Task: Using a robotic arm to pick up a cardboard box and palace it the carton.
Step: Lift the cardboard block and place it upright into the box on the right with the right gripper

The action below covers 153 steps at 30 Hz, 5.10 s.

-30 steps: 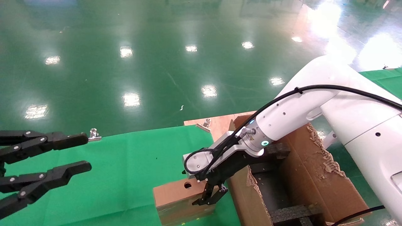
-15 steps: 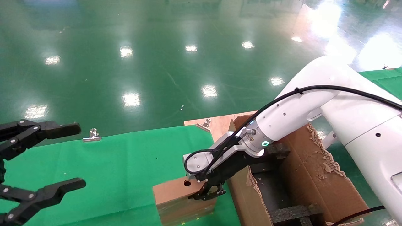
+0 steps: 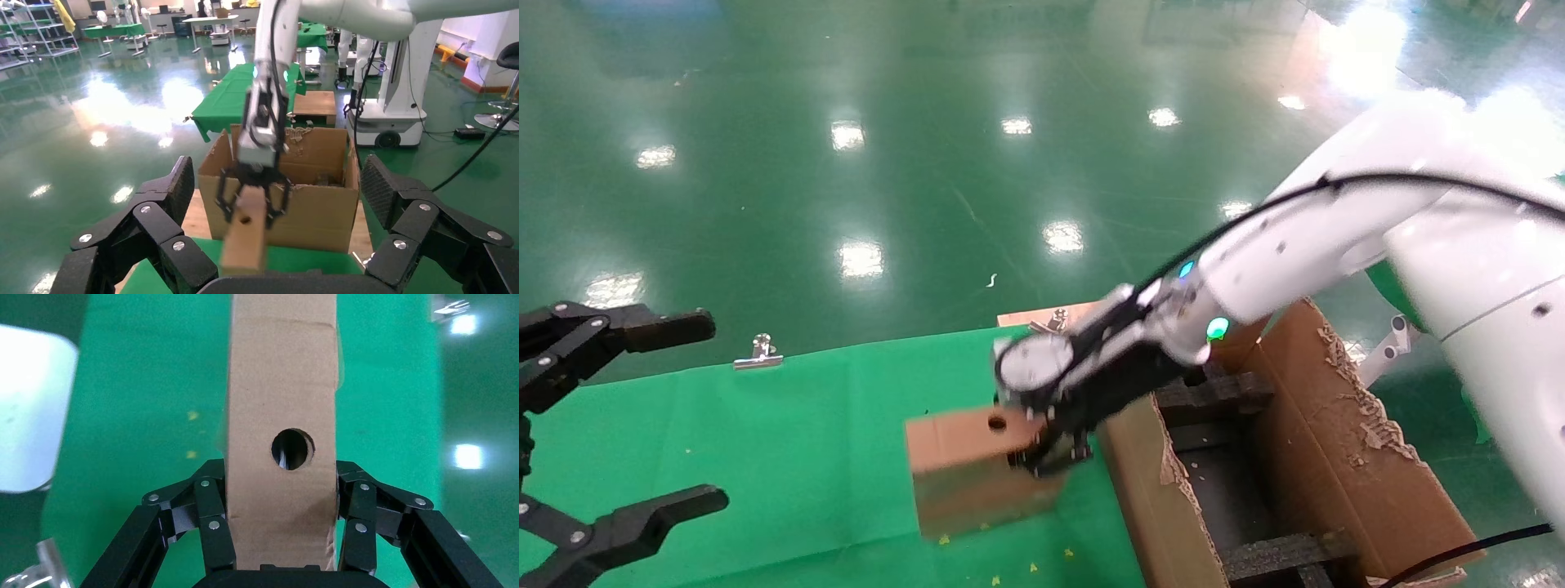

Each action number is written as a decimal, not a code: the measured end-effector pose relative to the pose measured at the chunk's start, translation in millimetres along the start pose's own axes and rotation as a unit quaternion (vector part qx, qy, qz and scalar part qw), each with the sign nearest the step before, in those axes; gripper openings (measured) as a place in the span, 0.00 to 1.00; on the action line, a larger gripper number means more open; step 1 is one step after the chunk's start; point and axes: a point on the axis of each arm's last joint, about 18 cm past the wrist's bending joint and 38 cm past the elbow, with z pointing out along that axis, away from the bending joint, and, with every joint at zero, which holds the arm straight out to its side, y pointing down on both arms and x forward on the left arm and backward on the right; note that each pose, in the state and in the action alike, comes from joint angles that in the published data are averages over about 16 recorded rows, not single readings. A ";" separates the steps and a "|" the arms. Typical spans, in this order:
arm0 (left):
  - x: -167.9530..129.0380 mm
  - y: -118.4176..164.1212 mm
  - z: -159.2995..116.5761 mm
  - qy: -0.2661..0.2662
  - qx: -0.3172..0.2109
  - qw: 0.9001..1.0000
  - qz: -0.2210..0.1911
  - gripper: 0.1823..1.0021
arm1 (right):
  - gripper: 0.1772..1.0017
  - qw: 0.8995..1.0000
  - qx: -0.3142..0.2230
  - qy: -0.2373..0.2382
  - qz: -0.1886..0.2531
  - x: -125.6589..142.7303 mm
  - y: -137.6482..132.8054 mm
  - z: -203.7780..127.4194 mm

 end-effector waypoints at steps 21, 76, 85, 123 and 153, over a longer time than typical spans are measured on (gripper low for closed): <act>0.0 0.0 0.0 0.000 0.000 1.000 0.000 1.00 | 0.20 0.991 0.022 0.131 -0.007 42.2 -12.1 -150.8; -0.1 0.1 -0.1 0.000 0.000 1.000 0.000 1.00 | 0.19 0.918 -0.112 0.210 0.317 -114.0 165.6 -239.0; -0.1 0.1 -0.1 0.000 0.000 1.000 0.000 1.00 | 0.18 0.850 -0.119 0.251 0.448 -130.8 180.7 -218.6; -0.1 0.1 -0.1 0.000 0.000 1.000 0.000 1.00 | 0.16 0.636 -0.187 0.375 0.648 -124.9 217.5 -169.5; -0.1 0.1 -0.1 0.000 0.000 1.000 0.000 1.00 | 0.13 0.632 -0.219 0.382 0.638 -126.8 242.4 -83.1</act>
